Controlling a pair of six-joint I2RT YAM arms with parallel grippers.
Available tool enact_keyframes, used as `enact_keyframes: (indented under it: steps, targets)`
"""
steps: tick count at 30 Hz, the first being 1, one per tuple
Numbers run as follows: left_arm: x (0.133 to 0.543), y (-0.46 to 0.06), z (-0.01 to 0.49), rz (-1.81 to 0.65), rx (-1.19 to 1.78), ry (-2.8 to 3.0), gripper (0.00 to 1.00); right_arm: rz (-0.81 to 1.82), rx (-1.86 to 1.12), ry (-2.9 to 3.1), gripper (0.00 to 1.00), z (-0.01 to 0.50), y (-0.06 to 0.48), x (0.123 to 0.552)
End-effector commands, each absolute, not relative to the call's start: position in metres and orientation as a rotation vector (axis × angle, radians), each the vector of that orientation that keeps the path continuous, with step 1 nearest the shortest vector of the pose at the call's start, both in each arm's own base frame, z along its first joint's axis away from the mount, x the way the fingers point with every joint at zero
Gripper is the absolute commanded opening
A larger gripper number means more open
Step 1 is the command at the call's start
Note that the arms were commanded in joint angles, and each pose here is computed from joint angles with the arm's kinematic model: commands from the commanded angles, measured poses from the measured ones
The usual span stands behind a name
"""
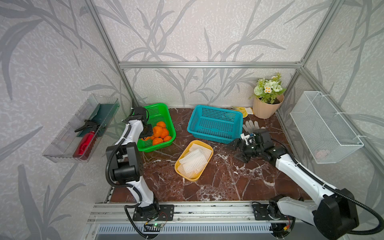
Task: Remove foam nets from oranges
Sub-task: Place the orange in the basket, then reset both arms
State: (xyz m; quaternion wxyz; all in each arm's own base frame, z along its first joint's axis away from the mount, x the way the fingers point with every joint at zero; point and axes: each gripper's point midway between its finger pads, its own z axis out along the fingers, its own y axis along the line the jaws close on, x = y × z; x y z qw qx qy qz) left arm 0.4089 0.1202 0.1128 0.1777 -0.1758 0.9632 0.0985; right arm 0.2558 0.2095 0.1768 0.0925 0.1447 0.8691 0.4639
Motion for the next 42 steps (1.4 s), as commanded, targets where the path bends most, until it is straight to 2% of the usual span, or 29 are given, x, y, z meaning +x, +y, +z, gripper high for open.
enact_keyframes:
  steps: [1, 2, 4, 7, 10, 12, 17, 19, 22, 29, 32, 36, 42]
  targets:
    - [0.393, 0.126, 0.102, 0.333, -0.503, 2.812, 0.32, 1.372, 0.418, 2.599, 0.98, 0.175, 0.208, 0.246]
    - [0.394, 0.124, 0.099, 0.312, -0.508, 2.812, 0.37, 1.364, 0.418, 2.598, 0.99, 0.176, 0.206, 0.245]
    - [0.399, 0.115, 0.097, 0.229, -0.506, 2.805, 0.52, 1.340, 0.413, 2.597, 0.99, 0.177, 0.204, 0.246]
    - [0.401, 0.105, 0.111, 0.138, -0.509, 2.770, 0.65, 1.274, 0.382, 2.625, 0.99, 0.176, 0.199, 0.246]
    - [0.404, 0.087, 0.146, -0.008, -0.472, 2.672, 0.99, 1.152, 0.384, 2.664, 0.99, 0.168, 0.181, 0.248]
    - [0.403, 0.070, 0.172, -0.112, -0.397, 2.598, 0.99, 1.058, 0.367, 2.662, 0.99, 0.166, 0.167, 0.253]
    - [0.390, 0.052, 0.233, -0.152, -0.291, 2.293, 0.99, 0.465, 0.201, 2.592, 0.99, 0.165, 0.102, 0.274]
    - [0.385, 0.041, 0.241, -0.199, -0.227, 2.185, 0.99, 0.216, 0.176, 2.528, 0.99, 0.160, 0.070, 0.283]
    - [0.385, 0.040, 0.215, -0.190, -0.199, 2.105, 0.99, -0.027, 0.190, 2.342, 0.99, 0.145, 0.025, 0.300]
    - [0.386, 0.060, 0.166, -0.040, -0.248, 1.847, 0.99, -0.172, 0.236, 1.887, 0.99, 0.136, -0.018, 0.332]
    - [0.390, 0.055, 0.136, -0.031, -0.237, 1.912, 0.99, -0.167, 0.178, 1.906, 0.99, 0.119, -0.013, 0.353]
    - [0.390, 0.055, 0.116, 0.030, -0.237, 1.922, 0.99, -0.141, 0.099, 1.843, 0.99, 0.123, -0.003, 0.376]
    - [0.391, 0.043, 0.097, 0.191, -0.189, 1.875, 0.99, -0.124, 0.064, 1.803, 0.99, 0.107, 0.001, 0.381]
